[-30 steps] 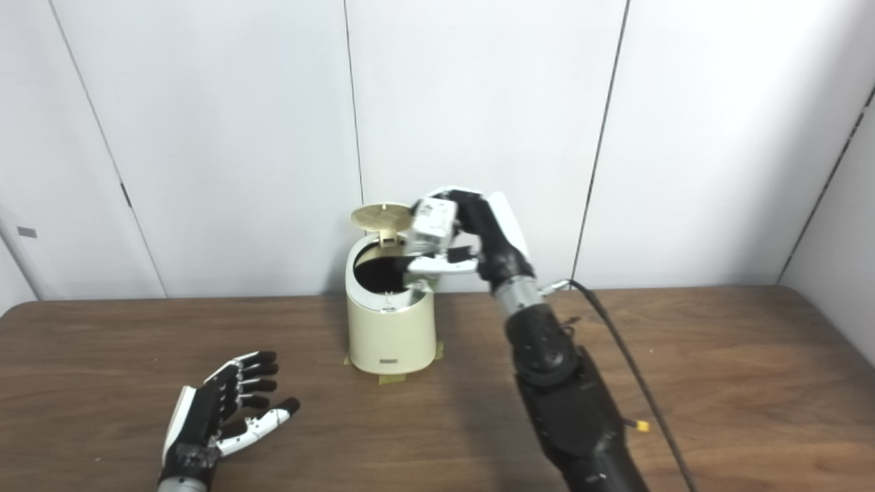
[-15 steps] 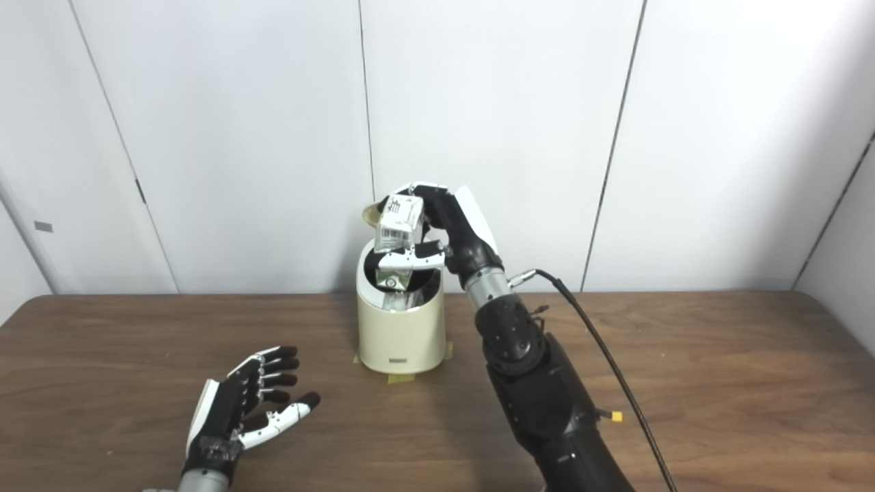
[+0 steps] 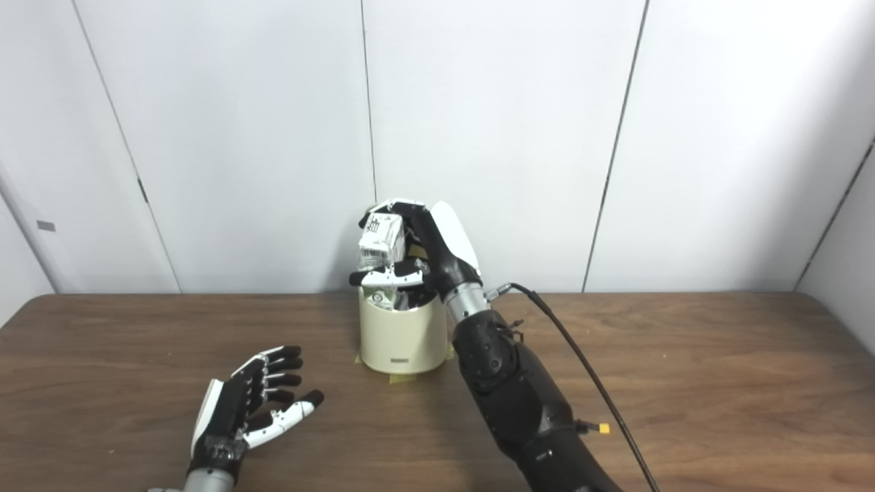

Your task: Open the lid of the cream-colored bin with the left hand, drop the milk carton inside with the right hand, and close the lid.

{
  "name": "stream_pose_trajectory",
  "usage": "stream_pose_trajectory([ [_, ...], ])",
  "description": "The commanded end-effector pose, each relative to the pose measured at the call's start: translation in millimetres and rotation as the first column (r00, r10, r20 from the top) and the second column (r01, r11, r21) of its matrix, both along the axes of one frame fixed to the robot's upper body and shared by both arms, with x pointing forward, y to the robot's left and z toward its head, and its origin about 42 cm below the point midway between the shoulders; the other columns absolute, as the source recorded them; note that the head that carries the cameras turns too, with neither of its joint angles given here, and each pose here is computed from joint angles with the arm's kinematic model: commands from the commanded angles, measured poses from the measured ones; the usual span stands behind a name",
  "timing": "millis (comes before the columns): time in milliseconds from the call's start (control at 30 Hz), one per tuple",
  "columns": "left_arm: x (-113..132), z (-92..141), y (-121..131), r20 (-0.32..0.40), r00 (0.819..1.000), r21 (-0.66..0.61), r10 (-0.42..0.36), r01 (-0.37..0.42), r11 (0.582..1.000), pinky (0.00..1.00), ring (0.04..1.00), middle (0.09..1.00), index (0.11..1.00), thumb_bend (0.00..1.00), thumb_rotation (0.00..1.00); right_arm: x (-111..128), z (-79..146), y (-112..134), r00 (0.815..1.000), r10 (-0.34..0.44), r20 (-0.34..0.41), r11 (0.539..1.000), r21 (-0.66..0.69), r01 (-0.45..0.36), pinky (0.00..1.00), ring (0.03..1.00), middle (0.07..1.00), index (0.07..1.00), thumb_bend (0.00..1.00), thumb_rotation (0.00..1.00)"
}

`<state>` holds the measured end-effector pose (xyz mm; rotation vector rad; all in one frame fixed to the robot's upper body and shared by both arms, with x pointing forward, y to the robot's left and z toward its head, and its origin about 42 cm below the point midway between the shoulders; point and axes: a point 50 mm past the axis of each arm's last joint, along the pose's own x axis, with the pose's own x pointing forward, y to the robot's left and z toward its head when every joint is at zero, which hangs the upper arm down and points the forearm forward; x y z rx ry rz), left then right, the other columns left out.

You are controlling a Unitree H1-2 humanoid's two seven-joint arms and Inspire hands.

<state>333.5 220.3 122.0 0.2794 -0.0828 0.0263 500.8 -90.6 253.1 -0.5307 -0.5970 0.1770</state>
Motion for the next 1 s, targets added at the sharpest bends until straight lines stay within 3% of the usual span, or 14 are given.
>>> stream_pose_trajectory([
  [0, 1, 7, -6, 0.036, 0.999, 0.002, -0.015, 0.015, 1.000, 0.62, 0.687, 0.740, 0.740, 0.69, 0.12, 9, 42, 4, 0.991, 0.022, 0.133, 1.000, 0.019, -0.025, 0.30, 0.397, 0.485, 0.534, 0.52, 0.00],
  [567, -2, 8, -3, 0.039, 0.999, 0.000, -0.024, 0.025, 1.000, 0.61, 0.668, 0.723, 0.729, 0.68, 0.13, 24, 50, -13, 0.985, 0.008, 0.175, 0.999, -0.052, 0.001, 0.32, 0.403, 0.487, 0.527, 0.52, 0.00],
  [967, -4, 9, -3, 0.034, 0.999, 0.007, -0.018, 0.018, 1.000, 0.62, 0.669, 0.716, 0.726, 0.69, 0.14, 28, 60, -19, 0.963, -0.005, 0.269, 0.989, -0.143, 0.045, 0.31, 0.396, 0.490, 0.527, 0.52, 0.00],
])
